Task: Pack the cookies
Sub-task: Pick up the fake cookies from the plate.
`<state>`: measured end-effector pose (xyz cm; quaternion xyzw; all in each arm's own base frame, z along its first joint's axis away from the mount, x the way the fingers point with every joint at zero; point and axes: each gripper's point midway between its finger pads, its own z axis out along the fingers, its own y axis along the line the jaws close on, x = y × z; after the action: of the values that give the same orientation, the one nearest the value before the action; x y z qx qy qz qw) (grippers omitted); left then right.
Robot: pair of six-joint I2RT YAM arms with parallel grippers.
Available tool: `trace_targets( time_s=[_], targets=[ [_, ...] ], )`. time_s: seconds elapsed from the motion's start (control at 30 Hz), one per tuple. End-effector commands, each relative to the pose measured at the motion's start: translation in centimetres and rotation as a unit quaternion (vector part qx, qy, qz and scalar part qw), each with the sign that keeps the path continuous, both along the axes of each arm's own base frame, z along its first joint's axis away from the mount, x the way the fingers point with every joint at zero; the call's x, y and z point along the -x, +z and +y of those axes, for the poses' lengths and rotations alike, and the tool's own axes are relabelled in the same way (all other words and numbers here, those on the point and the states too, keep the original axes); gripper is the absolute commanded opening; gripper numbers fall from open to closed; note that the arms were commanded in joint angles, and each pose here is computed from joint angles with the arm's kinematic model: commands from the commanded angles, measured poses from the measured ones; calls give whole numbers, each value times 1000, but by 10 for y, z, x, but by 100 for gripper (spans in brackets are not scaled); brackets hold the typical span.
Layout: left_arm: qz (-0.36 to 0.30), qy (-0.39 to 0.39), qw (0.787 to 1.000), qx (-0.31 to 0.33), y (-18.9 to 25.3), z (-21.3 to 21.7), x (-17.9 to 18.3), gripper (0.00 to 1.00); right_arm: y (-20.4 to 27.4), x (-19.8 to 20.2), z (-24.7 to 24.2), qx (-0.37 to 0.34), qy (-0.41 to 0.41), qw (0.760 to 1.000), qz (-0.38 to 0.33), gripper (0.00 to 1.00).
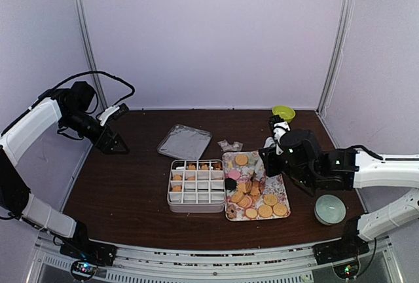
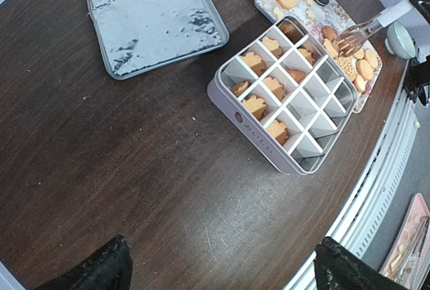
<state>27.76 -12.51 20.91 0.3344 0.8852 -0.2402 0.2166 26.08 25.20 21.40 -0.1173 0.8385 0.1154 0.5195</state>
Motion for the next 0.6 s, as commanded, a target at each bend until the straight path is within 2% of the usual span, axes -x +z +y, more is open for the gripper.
trace_targets(
  time_s=[0.0, 0.27, 0.43, 0.57],
  targets=[
    [-4, 4, 1000, 4, 5, 1, -1, 97, 18, 0, -7, -6, -4, 1000, -14, 23],
    [-3, 4, 1000, -5, 1, 4, 0, 97, 85, 1, 21, -34, 36, 997, -58, 20],
    [-1, 4, 1000, -9, -2, 5, 0, 98, 113, 9, 70, -48, 87, 992, -73, 19],
    [1, 5, 1000, -15, -5, 6, 0, 98, 115, 19, 129, -53, 144, 986, -68, 19]
  ],
)
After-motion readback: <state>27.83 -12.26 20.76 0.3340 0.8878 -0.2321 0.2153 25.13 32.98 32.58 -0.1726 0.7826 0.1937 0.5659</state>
